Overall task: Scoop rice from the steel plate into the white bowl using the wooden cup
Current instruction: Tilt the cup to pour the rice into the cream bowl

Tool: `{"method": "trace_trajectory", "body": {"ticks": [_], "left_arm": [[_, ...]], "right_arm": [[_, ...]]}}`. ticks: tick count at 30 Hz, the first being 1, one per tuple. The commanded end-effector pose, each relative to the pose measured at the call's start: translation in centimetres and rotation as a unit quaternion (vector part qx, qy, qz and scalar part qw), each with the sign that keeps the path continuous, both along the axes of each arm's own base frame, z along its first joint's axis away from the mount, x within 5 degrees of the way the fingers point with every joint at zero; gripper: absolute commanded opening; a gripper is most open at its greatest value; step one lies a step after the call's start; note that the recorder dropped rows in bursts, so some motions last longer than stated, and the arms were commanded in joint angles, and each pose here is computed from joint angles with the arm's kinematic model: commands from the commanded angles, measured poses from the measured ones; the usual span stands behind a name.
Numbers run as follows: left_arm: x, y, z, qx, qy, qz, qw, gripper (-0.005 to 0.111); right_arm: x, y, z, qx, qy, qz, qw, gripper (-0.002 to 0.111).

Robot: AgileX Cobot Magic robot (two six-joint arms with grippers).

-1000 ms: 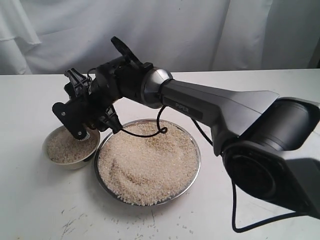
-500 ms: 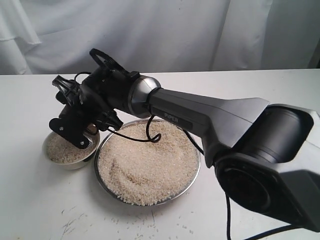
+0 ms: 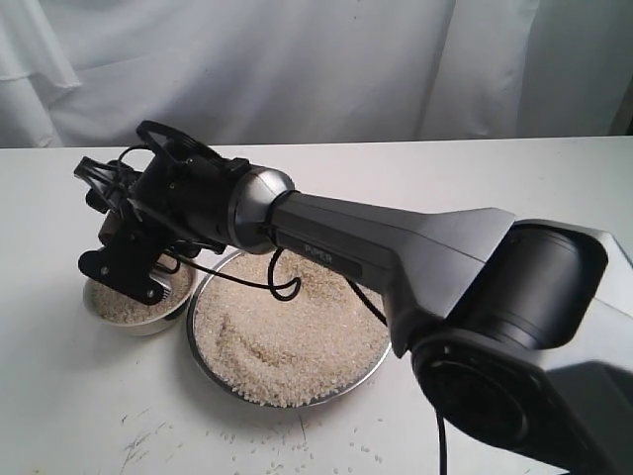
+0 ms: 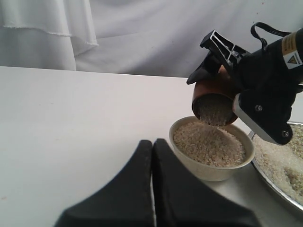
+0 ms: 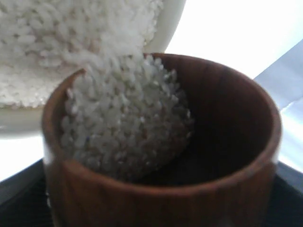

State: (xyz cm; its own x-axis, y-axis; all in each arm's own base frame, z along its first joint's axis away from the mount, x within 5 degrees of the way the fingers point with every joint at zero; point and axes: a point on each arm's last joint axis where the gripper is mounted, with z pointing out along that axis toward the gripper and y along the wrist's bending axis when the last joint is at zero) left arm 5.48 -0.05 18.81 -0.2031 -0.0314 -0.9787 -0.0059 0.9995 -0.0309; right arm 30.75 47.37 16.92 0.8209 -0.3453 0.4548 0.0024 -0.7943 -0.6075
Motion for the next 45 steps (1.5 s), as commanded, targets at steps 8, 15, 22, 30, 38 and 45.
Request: {"method": "trace_trajectory", "body": {"ticks": [8, 15, 22, 30, 38, 45], "left_arm": [[0.0, 0.0, -0.1, -0.002, -0.003, 0.0, 1.0, 0.0], [0.0, 0.0, -0.1, -0.002, -0.003, 0.0, 1.0, 0.0], [0.0, 0.0, -0.1, -0.002, -0.003, 0.0, 1.0, 0.0], [0.0, 0.0, -0.1, -0.002, -0.003, 0.0, 1.0, 0.0], [0.0, 0.0, -0.1, -0.002, -0.003, 0.0, 1.0, 0.0], [0.0, 0.0, -0.1, -0.002, -0.003, 0.0, 1.0, 0.0]], "right_arm": [[-0.9, 0.5, 1.0, -0.026, -0.061, -0.007, 0.998, 0.0], [-1.5, 0.9, 1.4, -0.029, -0.098, -0.014, 0.995, 0.0], [-2.1, 1.2, 1.6, -0.052, -0.128, -0.009, 0.99, 0.0], [-3.5, 1.5, 4.5, -0.051, -0.19, -0.013, 0.98, 0.0], [-4.2, 1.4, 5.5, -0.054, -0.199, -0.012, 0.978, 0.0], [-4.1, 0.8, 4.8, -0.028, -0.147, -0.072, 0.986, 0.0]]}}
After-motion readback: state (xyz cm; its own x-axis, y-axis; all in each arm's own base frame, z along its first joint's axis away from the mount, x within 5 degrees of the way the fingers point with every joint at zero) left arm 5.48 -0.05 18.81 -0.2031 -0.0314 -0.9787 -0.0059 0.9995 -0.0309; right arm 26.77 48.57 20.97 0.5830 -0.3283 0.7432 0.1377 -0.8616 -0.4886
